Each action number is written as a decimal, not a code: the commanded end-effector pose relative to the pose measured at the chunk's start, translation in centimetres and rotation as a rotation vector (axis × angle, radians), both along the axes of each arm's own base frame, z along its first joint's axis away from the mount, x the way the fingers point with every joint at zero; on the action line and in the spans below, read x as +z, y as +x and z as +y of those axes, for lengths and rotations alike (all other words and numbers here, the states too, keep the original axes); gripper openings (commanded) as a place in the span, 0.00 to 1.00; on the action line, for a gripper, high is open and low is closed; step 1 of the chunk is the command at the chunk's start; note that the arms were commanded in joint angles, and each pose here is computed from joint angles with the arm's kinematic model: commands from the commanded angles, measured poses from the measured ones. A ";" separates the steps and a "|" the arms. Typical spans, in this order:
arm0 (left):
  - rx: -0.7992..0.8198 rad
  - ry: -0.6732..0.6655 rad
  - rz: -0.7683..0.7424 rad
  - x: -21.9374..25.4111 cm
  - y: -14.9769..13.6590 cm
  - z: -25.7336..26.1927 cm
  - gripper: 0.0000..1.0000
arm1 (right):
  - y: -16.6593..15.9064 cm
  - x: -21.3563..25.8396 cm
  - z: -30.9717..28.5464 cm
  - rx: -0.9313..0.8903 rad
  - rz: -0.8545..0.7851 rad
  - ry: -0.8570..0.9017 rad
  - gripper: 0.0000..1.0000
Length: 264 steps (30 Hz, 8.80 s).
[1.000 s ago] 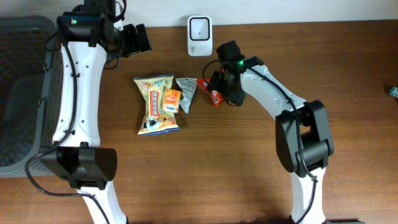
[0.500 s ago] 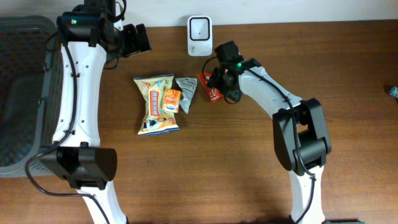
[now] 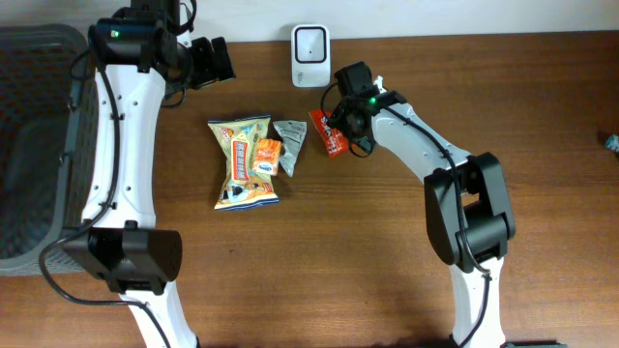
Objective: Scan the item barcode
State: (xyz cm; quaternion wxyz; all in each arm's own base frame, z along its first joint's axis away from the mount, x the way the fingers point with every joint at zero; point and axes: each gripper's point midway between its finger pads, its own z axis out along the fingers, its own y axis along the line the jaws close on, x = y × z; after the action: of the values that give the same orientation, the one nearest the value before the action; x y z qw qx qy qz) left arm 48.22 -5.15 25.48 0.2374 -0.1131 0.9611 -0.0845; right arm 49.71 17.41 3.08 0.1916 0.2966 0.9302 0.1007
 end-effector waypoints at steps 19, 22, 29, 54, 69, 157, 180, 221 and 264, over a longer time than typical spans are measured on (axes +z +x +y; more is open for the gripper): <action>0.015 0.005 -0.011 0.4 0.0 0.4 0.99 | 0.6 0.1 -4.3 0.286 0.028 -0.201 0.04; 0.015 0.005 -0.011 0.4 0.0 0.4 0.99 | 2.6 1.9 -3.7 0.453 -0.066 -0.272 0.04; 0.015 0.005 -0.011 0.4 0.0 0.4 0.99 | 7.1 5.3 -2.4 0.531 -0.296 -0.327 0.04; 0.018 0.005 -0.011 0.4 0.0 0.5 0.99 | 4.8 1.2 -2.6 0.279 -0.151 -0.144 0.74; 0.018 0.005 -0.011 0.4 0.0 0.5 0.99 | 6.1 -1.2 -1.5 0.258 -0.150 -0.097 0.04; 0.017 0.005 -0.011 0.4 0.0 0.5 0.99 | -15.2 7.5 -54.2 -0.729 0.280 -0.351 0.04; 0.017 0.006 -0.010 0.4 0.0 0.5 0.99 | -11.6 4.9 -55.0 -0.496 0.031 -0.050 0.94; 0.018 0.005 -0.011 0.4 0.0 0.5 0.99 | -4.7 5.8 10.2 1.131 -0.079 0.122 0.99; 0.018 0.006 -0.010 0.4 0.0 0.5 0.99 | -6.6 6.4 12.6 1.180 -0.073 0.216 0.99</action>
State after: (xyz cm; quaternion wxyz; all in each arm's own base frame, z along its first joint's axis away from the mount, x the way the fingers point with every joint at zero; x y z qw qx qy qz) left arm 48.22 -5.15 25.48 0.2374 -0.1131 0.9611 -0.0845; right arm 43.84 28.73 9.80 0.1084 -0.2416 0.9205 0.2873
